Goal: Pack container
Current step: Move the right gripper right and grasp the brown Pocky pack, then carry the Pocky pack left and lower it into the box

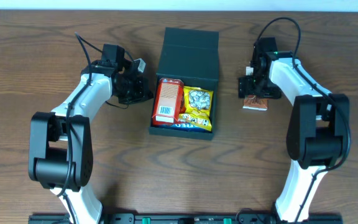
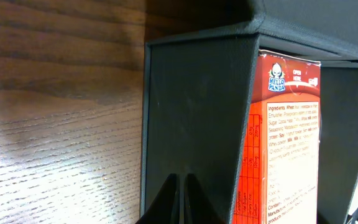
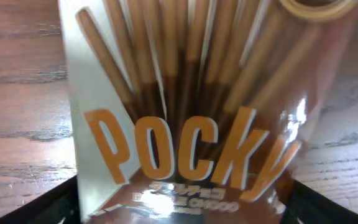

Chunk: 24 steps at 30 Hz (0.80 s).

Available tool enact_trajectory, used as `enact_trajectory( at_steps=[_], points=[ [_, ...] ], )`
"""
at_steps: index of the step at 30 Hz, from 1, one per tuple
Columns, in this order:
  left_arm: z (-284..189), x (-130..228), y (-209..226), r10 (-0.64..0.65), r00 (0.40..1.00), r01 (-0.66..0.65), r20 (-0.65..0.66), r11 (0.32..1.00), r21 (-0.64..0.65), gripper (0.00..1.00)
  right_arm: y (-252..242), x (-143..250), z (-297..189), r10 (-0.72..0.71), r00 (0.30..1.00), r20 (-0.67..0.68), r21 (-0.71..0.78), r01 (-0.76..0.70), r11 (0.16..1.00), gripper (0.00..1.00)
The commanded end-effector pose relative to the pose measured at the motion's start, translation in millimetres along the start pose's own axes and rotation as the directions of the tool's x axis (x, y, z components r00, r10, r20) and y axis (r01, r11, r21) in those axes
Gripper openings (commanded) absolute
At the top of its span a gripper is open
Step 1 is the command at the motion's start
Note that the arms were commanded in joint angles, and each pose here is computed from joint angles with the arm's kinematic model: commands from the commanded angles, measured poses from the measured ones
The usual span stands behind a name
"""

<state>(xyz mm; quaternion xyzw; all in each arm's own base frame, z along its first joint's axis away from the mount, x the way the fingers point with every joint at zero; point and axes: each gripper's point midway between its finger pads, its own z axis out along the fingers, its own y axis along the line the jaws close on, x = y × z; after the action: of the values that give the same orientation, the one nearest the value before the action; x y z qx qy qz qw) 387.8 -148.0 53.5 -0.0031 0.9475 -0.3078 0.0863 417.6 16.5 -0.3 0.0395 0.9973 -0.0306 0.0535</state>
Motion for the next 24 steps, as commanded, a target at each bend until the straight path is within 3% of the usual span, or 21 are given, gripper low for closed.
enact_trajectory(
  at_steps=[1, 7, 15, 20, 24],
  points=[
    [4, 3, 4, -0.022, 1.000, 0.022, -0.012, 1.000, -0.001, 0.06, -2, 4, 3, 0.024, 1.000, -0.014, 0.001, -0.024, 1.000, 0.80],
    [4, 3, 4, -0.021, 1.000, 0.021, -0.012, 1.000, -0.001, 0.06, 2, 0, -7, 0.045, 0.999, -0.017, -0.023, -0.046, 0.999, 0.77],
    [3, 1, 9, -0.009, 1.000, 0.009, -0.004, 1.000, -0.027, 0.06, 33, -38, -80, 0.021, 0.999, 0.049, -0.137, -0.014, 0.990, 0.73],
    [-5, -5, 22, -0.034, 0.999, 0.035, 0.019, 0.999, -0.036, 0.06, 75, -39, -123, -0.041, 0.996, 0.077, -0.165, 0.053, 0.985, 0.73],
    [-13, -11, 35, -0.065, 0.997, 0.067, 0.042, 0.997, -0.041, 0.06, 124, -16, -137, -0.134, 0.989, 0.062, -0.181, 0.143, 0.973, 0.72]
  ],
)
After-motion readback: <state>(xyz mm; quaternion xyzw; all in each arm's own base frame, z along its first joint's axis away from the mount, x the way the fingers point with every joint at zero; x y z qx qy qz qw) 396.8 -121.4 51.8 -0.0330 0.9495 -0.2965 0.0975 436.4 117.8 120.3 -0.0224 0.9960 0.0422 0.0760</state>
